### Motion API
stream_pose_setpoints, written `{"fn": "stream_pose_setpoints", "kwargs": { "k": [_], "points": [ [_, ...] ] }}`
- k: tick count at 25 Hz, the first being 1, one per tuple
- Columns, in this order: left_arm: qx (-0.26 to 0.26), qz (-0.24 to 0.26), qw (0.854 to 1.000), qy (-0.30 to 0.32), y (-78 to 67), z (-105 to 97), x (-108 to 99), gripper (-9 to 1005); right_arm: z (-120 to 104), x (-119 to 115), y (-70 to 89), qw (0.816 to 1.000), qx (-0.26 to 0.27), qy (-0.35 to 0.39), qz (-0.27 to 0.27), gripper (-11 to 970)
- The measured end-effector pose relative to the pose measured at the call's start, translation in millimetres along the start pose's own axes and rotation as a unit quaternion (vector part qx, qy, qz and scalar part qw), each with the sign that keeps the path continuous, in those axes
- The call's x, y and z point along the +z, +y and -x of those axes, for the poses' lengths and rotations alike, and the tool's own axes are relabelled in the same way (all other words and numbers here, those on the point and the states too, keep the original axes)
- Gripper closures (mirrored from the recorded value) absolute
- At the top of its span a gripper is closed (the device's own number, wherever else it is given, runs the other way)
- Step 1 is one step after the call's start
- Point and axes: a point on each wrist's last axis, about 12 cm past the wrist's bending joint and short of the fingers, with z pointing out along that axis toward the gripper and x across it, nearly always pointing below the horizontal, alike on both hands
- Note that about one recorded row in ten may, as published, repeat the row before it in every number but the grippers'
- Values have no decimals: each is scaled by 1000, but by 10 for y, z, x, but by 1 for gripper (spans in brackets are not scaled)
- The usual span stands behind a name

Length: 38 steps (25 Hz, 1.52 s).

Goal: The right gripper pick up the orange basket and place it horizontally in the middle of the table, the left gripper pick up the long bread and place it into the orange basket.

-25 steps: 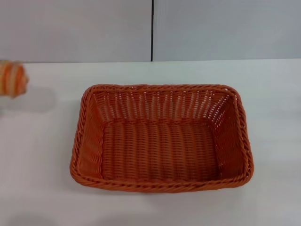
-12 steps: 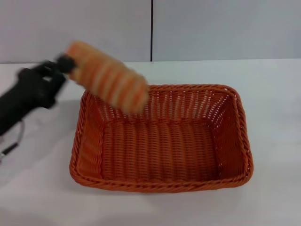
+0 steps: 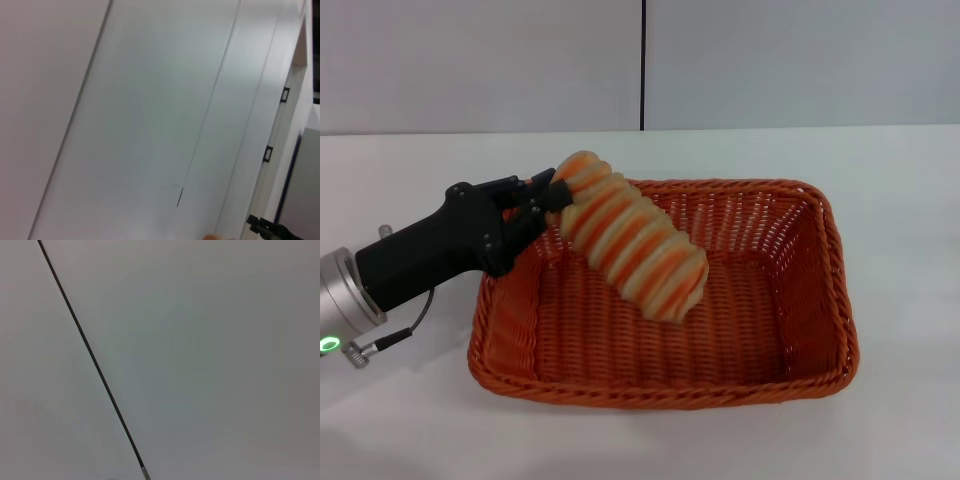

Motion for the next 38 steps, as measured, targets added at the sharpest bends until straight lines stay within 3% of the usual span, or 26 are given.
{"fn": "stream_pose_setpoints", "kwargs": {
  "k": [7,11,18,19,20,22,23,24,25,28,29,38],
  "points": [
    [-1,5,1000,-1,-1,-5,-29,821,-4,5,4,1000,1,0,0,458],
    [0,5,1000,-2,-1,-2,-41,672,-5,0,2,1000,1,1,-1,458],
    [30,92,992,-79,30,39,-311,395,-15,-17,13,1000,6,-3,-2,458],
    [48,140,981,-121,17,14,-406,349,-24,-21,18,1000,12,-6,-6,458],
    [48,140,981,-121,17,14,-406,304,-24,-21,18,1000,12,-6,-6,458],
    [73,204,961,-171,-13,-28,-512,213,-29,-24,21,1000,18,-10,-11,458],
    [94,246,945,-196,-38,-59,-571,167,-26,-25,21,1000,19,-12,-11,458],
    [135,313,913,-223,-84,-107,-654,157,-21,-25,23,1000,20,-15,-11,458],
    [135,313,913,-223,-84,-107,-654,147,-21,-25,23,1000,20,-15,-11,458],
    [207,393,866,-230,-133,-150,-722,137,-10,-28,13,999,21,-20,-15,458],
    [247,425,843,-218,-147,-165,-736,137,-5,-30,7,999,22,-22,-17,458],
    [264,436,834,-211,-140,-162,-740,136,-1,-15,14,999,22,-24,-17,458]
  ]
}}
